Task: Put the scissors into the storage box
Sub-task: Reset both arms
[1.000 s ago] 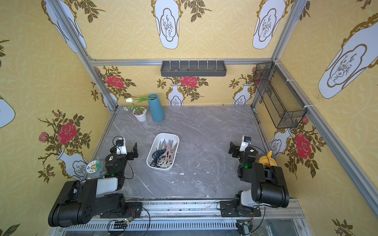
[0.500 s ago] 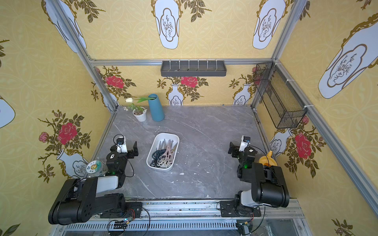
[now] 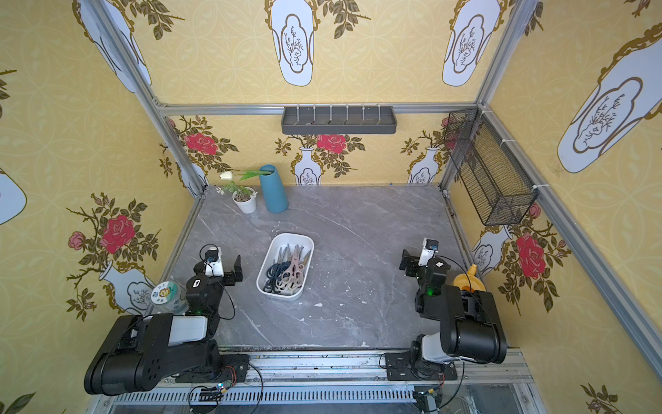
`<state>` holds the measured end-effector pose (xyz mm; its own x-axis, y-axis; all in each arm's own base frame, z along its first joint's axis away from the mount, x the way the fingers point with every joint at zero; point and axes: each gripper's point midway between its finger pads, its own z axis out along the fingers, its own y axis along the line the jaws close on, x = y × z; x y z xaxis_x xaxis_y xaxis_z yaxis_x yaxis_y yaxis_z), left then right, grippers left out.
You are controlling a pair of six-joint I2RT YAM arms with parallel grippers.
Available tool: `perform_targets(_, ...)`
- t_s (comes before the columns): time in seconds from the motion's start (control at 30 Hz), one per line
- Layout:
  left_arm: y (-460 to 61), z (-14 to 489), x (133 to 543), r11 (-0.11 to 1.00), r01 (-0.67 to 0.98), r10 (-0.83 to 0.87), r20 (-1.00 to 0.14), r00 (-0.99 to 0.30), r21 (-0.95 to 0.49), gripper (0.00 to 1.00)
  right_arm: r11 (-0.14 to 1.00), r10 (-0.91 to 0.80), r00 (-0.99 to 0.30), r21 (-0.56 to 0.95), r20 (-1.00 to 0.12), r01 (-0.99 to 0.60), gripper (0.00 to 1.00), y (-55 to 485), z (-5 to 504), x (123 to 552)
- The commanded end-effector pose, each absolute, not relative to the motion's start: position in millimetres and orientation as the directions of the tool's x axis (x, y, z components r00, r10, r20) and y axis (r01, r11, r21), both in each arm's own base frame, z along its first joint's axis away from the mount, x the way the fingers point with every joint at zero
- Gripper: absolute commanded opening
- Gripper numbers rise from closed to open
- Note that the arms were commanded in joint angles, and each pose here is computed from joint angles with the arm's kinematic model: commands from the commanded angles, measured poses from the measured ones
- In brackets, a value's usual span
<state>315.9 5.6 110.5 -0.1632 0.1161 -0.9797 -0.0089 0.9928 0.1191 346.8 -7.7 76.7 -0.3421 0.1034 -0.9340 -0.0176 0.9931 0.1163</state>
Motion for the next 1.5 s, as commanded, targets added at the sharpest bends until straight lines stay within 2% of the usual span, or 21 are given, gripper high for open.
perform_targets(0.0,-3,127,317,0.990,0.031,0.138,-0.987,-0.085,0.136,1.00,0.994,0.096,-0.299,0.105,-0.949,-0.012,0.97,-10,87,350)
perform_targets(0.13,-8,123,322,0.987,0.063,0.157,-0.981,-0.113,0.151,1.00,0.994,0.096,-0.301,0.104,-0.949,-0.011,0.97,-10,87,350)
perform_targets(0.43,14,116,343,0.989,-0.057,0.118,-0.967,-0.226,0.134,1.00,0.996,0.082,-0.291,0.086,-0.953,-0.002,0.97,-8,88,348)
perform_targets(1.3,13,116,343,0.990,-0.057,0.116,-0.967,-0.226,0.132,1.00,0.997,0.075,-0.285,0.077,-0.956,0.004,0.97,-8,88,347)
perform_targets(1.47,17,119,336,0.984,-0.103,0.121,-0.973,-0.198,0.144,1.00,0.997,0.073,-0.283,0.074,-0.956,0.005,0.97,-8,89,347)
